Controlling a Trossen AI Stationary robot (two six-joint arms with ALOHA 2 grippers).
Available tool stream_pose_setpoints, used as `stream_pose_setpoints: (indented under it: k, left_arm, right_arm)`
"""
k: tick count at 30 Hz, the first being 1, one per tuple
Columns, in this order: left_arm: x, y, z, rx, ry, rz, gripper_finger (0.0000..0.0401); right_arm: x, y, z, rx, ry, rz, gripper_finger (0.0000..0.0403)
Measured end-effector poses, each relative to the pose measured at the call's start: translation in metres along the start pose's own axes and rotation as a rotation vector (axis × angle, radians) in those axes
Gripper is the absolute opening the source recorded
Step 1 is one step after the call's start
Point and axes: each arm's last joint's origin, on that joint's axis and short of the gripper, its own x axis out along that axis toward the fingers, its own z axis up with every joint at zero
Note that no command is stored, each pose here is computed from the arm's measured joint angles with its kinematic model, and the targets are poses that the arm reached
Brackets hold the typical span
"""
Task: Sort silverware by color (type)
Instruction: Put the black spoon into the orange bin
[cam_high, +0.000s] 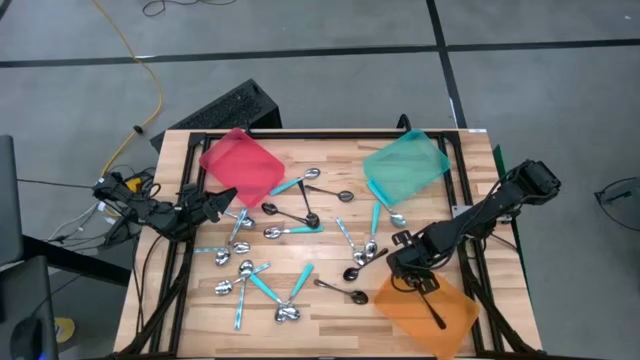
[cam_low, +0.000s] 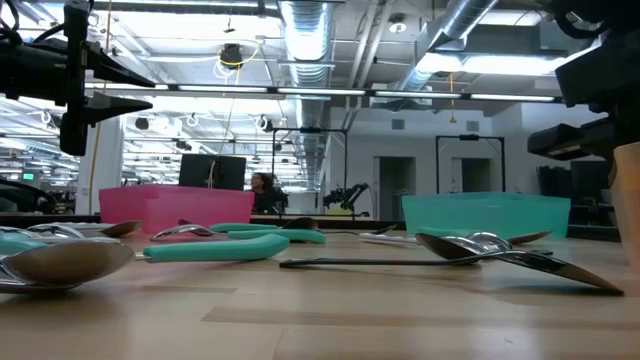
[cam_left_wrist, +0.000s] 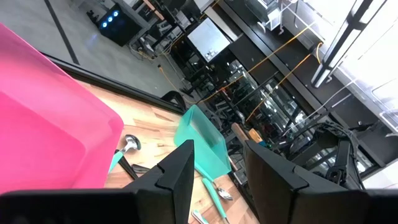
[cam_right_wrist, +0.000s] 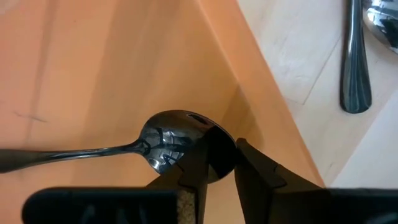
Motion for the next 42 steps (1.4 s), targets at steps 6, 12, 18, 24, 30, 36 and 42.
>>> stream_pose_setpoints:
  k: [6, 12, 18, 24, 30, 36, 42]
  left_arm:
    - [0.0, 0.0, 0.0, -0.001, 0.0, 0.0, 0.0123]
    - [0.0, 0.0, 0.0, -0.003, 0.0, 0.0, 0.0123]
    - [0.0, 0.0, 0.0, -0.003, 0.0, 0.0, 0.0123]
    - [0.0, 0.0, 0.0, -0.003, 0.0, 0.0, 0.0123]
    - [0.0, 0.0, 0.0, 0.0, 0.001, -0.001, 0.0123]
    - [0.0, 0.0, 0.0, 0.0, 0.0, 0.0, 0.0123]
    - [0.0, 0.0, 0.0, 0.011, 0.0, -0.001, 0.0123]
  right_arm:
    - [0.0, 0.0, 0.0, 0.0, 0.0, 0.012, 0.0094]
    - [0.0, 0.001, 0.0, 0.0, 0.001, 0.019, 0.0094]
    - [-0.001, 0.001, 0.0, 0.001, 0.001, 0.046, 0.0094]
    - [-0.001, 0.002, 0.0, 0.009, 0.003, 0.064, 0.0094]
    - [-0.001, 0.002, 0.0, 0.028, 0.004, 0.07, 0.0094]
    - [-0.009, 0.003, 0.008, 0.028, -0.02, 0.082, 0.0123]
    - [-0.011, 0.003, 0.007, 0.027, -0.007, 0.068, 0.0166]
